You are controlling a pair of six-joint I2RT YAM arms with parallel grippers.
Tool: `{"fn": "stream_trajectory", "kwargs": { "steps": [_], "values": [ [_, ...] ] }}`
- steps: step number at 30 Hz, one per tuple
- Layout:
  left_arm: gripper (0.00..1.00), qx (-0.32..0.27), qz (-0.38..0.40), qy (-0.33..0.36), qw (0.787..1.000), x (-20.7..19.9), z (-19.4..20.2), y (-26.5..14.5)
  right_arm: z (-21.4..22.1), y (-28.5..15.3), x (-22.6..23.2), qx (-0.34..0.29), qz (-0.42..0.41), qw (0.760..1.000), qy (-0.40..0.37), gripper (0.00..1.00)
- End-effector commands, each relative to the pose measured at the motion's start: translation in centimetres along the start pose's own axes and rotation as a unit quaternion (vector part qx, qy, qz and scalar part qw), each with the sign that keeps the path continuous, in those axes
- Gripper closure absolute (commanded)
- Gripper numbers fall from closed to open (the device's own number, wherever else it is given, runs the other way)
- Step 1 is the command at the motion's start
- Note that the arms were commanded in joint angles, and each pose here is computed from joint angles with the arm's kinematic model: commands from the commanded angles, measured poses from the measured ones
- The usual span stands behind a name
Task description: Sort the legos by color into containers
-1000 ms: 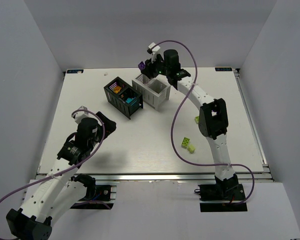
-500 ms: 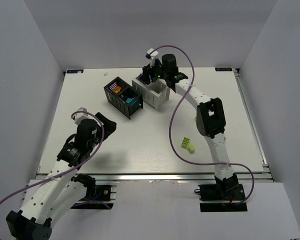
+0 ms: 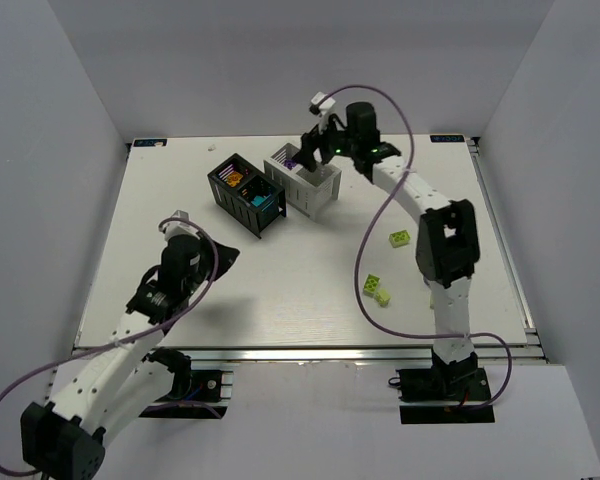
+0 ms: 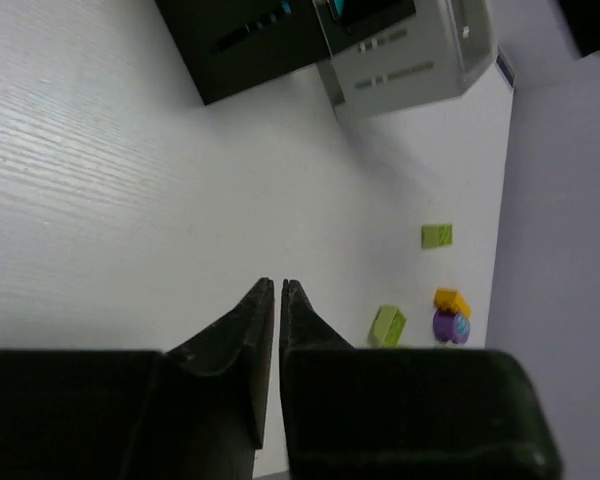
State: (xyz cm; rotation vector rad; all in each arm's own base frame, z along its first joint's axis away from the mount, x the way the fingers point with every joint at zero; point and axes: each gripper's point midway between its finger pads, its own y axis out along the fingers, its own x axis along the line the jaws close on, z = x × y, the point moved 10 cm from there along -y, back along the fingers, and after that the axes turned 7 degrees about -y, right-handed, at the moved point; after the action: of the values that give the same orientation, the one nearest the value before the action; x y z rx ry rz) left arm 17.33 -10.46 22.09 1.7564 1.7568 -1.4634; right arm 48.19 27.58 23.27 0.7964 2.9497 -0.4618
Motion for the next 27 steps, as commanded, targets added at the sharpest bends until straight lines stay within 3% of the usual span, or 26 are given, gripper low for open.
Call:
{"fn": "stream_trajectory", "kwargs": {
  "steps": [1,2,4,5,6,7,9,10,11,13,14,18,22,27],
  "values": [
    [0.84,0.044,0.056,0.003,0.997,-1.8,0.3,1.2,-8.2,-8.6,-1.0,-0.090,-0.023,0.994,-0.061,0.22],
    [0.87,0.072,0.077,0.002,0.994,-2.4,0.8,1.5,-7.2,-9.9,-0.6,-0.057,-0.036,0.997,-0.040,0.38],
    [0.87,0.105,0.080,0.015,0.991,-3.4,1.9,2.5,-6.9,-13.3,-0.4,-0.032,-0.048,0.998,-0.035,0.60],
    [0.84,0.110,0.084,0.023,0.990,-4.1,2.2,2.7,-5.6,-14.7,0.2,0.007,-0.056,0.998,-0.012,0.81],
    [0.79,0.111,0.066,0.040,0.991,-4.3,2.9,3.6,-4.8,-16.0,0.2,0.026,-0.052,0.998,-0.025,0.84],
    [0.65,0.135,0.070,0.057,0.987,-5.1,4.2,3.5,-3.7,-18.5,0.3,0.046,-0.038,0.998,-0.014,0.84],
    [0.50,0.141,0.046,0.082,0.985,-6.7,5.1,5.0,-1.5,-22.2,0.0,0.092,-0.013,0.996,0.012,0.66],
    [0.45,0.160,0.045,0.100,0.981,-7.4,6.4,5.2,-0.7,-23.9,0.7,0.109,-0.003,0.994,0.022,0.55],
    [0.37,0.166,0.048,0.110,0.979,-9.0,6.6,5.3,0.0,-25.2,0.9,0.126,0.006,0.992,0.032,0.35],
    [0.33,0.196,0.023,0.153,0.968,-9.5,9.2,6.7,1.3,-28.6,1.5,0.167,0.028,0.984,0.053,0.14],
    [0.31,0.200,0.028,0.166,0.965,-11.0,9.5,6.8,2.6,-29.5,2.1,0.187,0.030,0.979,0.072,0.11],
    [0.27,0.238,0.014,0.243,0.940,-12.9,13.4,8.9,4.8,-34.5,3.1,0.203,0.074,0.969,0.121,0.11],
    [0.23,0.272,0.003,0.293,0.917,-14.3,17.2,10.9,5.2,-36.9,4.1,0.192,0.057,0.968,0.149,0.14],
    [0.11,0.293,-0.019,0.336,0.895,-14.7,20.5,13.9,5.7,-38.6,3.8,0.191,0.052,0.961,0.192,0.39]
  ]
}}
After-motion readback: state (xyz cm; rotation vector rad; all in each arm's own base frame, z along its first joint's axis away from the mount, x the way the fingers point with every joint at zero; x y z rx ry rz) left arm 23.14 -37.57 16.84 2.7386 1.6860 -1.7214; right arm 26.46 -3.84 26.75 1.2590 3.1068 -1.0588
